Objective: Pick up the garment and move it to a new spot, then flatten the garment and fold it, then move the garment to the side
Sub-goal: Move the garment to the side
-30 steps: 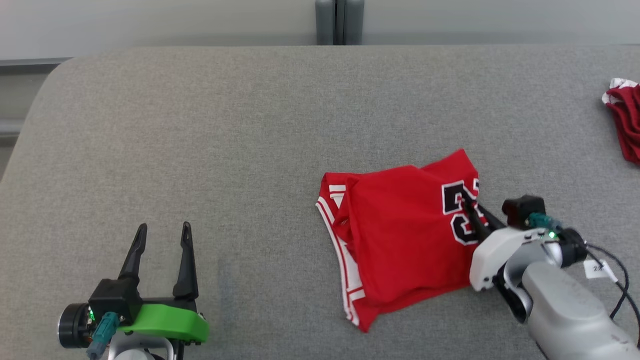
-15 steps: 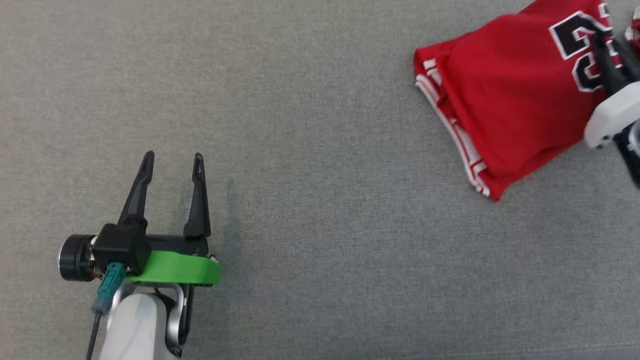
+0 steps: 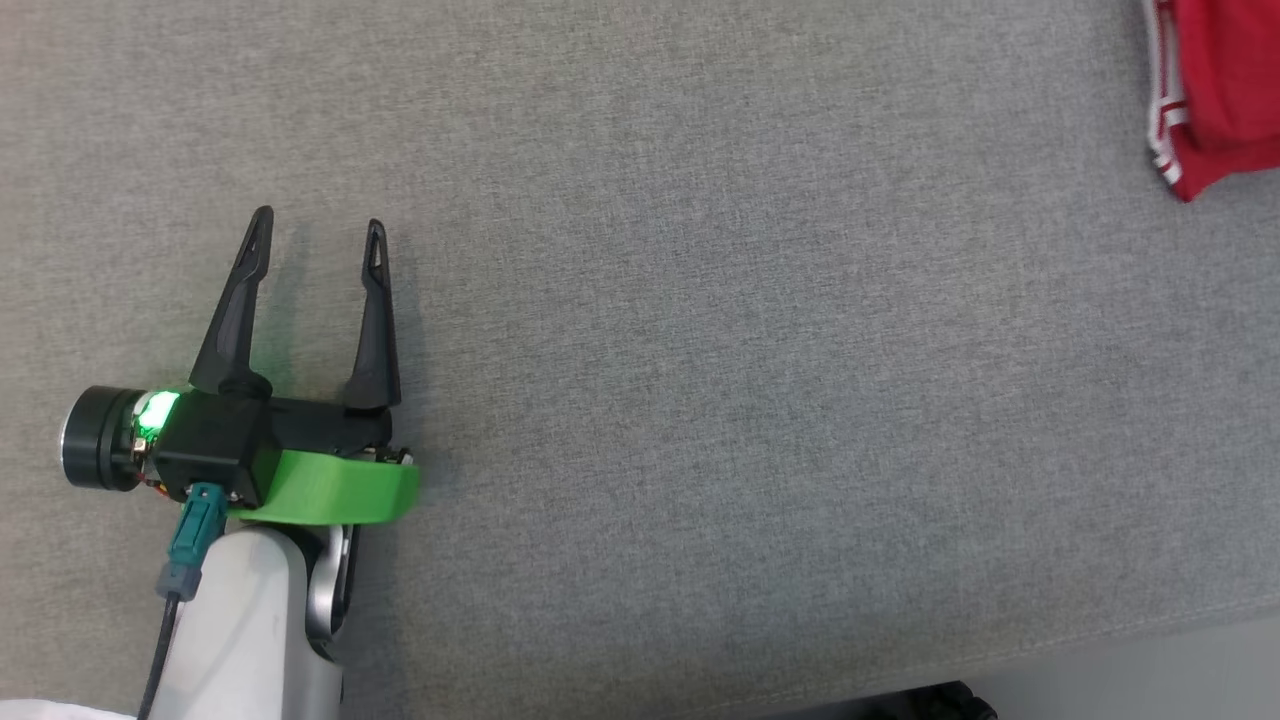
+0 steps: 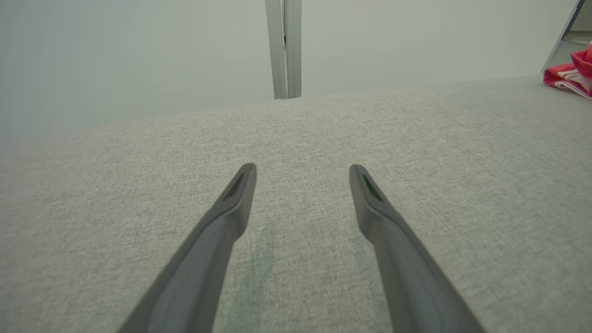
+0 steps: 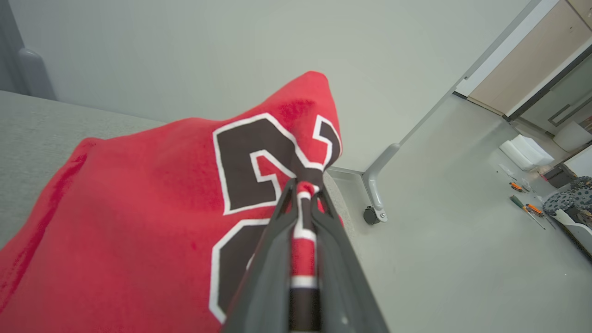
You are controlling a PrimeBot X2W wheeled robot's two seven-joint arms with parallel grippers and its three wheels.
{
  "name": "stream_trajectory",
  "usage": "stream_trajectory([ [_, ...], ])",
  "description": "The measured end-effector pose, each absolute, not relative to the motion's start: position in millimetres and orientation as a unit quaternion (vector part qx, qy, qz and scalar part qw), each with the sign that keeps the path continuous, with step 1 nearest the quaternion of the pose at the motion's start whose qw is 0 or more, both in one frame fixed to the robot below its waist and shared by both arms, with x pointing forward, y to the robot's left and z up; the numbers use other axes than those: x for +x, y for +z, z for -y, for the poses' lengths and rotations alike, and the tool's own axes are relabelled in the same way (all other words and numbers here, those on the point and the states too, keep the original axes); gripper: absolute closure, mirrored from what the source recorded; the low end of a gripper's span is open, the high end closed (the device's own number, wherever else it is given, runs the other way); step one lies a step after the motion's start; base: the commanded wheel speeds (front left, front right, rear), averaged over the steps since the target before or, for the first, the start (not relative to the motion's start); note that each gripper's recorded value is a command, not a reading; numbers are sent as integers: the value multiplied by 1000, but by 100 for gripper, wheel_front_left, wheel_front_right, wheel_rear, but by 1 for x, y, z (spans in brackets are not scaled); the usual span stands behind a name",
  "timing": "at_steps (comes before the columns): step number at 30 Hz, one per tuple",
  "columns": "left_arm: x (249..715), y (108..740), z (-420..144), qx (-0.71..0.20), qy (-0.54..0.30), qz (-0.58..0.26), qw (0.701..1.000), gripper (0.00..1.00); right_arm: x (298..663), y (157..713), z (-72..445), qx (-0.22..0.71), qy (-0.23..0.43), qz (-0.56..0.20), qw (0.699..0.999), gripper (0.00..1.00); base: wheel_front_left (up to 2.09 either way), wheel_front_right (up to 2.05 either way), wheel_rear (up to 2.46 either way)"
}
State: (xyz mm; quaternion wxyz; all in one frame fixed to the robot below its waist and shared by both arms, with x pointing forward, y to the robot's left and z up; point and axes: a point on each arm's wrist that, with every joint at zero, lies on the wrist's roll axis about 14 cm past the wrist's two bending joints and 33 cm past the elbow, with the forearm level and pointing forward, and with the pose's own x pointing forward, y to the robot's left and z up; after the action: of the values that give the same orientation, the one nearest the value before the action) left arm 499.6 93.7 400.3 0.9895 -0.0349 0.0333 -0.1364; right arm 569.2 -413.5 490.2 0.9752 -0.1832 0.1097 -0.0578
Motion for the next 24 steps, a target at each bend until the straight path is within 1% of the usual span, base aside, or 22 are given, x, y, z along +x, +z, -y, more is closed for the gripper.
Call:
stream_trajectory([
  [4, 501, 387, -80, -40, -160, -43, 985, 0, 564, 499, 445, -211, -89, -122, 966, 100, 0, 0, 0],
  [10, 503, 388, -78, -33, -168, -35, 985, 0, 565, 495, 468, -222, -119, -150, 956, 100, 0, 0, 0],
  [13, 504, 388, -80, -30, -167, -33, 985, 0, 566, 490, 470, -222, -123, -157, 954, 100, 0, 0, 0],
  [14, 504, 388, -80, -28, -168, -32, 985, 0, 566, 487, 470, -221, -124, -161, 954, 93, 0, 0, 0],
  [15, 505, 388, -80, -28, -168, -32, 985, 0, 565, 485, 472, -221, -128, -164, 953, 58, 0, 0, 0],
  [16, 505, 387, -80, -28, -168, -32, 985, 0, 563, 483, 475, -221, -133, -169, 951, 42, 0, 0, 0],
  [17, 505, 387, -80, -28, -169, -32, 985, 0, 560, 480, 479, -226, -136, -179, 948, 0, 0, 0, 0],
  [21, 504, 392, -79, -26, -169, -29, 985, 0, 561, 485, 476, -228, -136, -168, 949, 0, 0, 0, 0],
  [24, 504, 398, -82, -25, -164, -24, 986, 0, 562, 494, 470, -244, -123, -158, 949, 0, 0, 0, 0],
])
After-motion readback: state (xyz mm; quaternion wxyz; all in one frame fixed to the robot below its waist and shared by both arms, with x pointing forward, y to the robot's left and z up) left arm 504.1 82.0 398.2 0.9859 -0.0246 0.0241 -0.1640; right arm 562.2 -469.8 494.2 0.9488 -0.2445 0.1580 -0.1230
